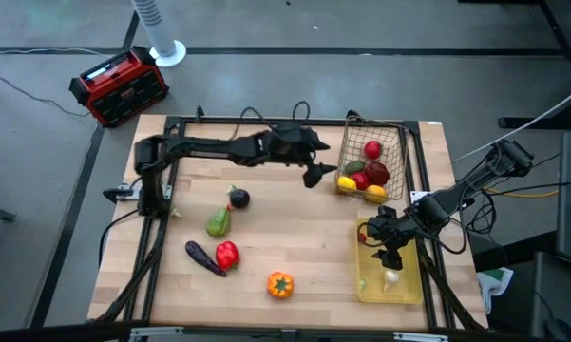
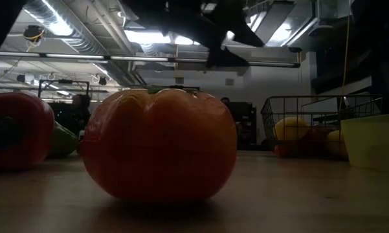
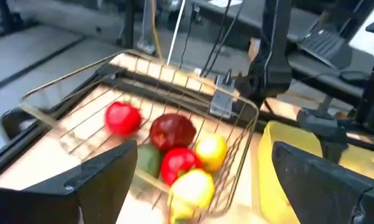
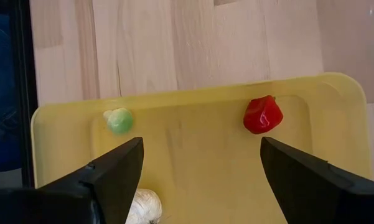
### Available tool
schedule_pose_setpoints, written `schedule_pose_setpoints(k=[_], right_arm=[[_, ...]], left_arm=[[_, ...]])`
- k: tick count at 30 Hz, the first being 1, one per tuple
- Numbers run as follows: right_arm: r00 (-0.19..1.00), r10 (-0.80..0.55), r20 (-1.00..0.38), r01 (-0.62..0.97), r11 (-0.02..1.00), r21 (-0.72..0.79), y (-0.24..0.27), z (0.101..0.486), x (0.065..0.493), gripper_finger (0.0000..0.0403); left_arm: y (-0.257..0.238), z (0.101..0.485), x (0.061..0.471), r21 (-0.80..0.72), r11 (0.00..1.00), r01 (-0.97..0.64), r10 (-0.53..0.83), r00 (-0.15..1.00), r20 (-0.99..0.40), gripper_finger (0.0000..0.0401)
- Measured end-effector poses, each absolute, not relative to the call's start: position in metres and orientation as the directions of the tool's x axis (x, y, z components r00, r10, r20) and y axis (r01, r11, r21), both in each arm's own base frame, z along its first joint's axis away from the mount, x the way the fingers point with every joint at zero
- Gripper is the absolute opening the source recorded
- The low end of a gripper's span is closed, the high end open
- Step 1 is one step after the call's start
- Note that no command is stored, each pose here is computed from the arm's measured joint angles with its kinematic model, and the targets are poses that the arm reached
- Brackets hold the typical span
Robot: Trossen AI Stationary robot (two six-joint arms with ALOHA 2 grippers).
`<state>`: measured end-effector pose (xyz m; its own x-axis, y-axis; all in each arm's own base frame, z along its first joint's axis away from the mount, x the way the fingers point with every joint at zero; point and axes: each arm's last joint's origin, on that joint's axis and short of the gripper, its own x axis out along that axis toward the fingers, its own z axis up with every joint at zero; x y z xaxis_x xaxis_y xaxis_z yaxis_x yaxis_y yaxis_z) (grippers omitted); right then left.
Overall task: Sort produce into baskets
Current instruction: Put the orange tomato into the wired basket
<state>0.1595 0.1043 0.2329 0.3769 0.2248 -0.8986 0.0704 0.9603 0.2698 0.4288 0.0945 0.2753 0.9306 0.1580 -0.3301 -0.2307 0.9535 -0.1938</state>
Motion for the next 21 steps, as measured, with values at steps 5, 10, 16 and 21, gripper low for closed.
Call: schedule_pose_setpoints(k=[5,10,16,21], right_arm=[[0.390,0.206,-0.898,0.077,0.964,0.254,0.104,0.233,0.160,0.0321],[0.389,0.205,-0.898,0.077,0.964,0.253,0.104,0.233,0.160,0.0321],[0.390,0.205,-0.898,0.077,0.964,0.254,0.104,0.233,0.160,0.0321],[0.389,0.205,-0.898,0.077,0.964,0.254,0.104,0.233,0.160,0.0321]], left_arm=[[0.082,0.300,0.401,-0.157,0.962,-0.223,0.135,0.888,-0.439,0.0368],[0.053,0.311,0.380,-0.111,0.986,-0.128,0.045,0.828,-0.559,0.0368],[0.003,0.299,0.370,-0.151,0.989,-0.012,-0.099,0.702,-0.705,0.0368],[-0.037,0.293,0.361,-0.194,0.981,0.027,-0.169,0.617,-0.768,0.0368]])
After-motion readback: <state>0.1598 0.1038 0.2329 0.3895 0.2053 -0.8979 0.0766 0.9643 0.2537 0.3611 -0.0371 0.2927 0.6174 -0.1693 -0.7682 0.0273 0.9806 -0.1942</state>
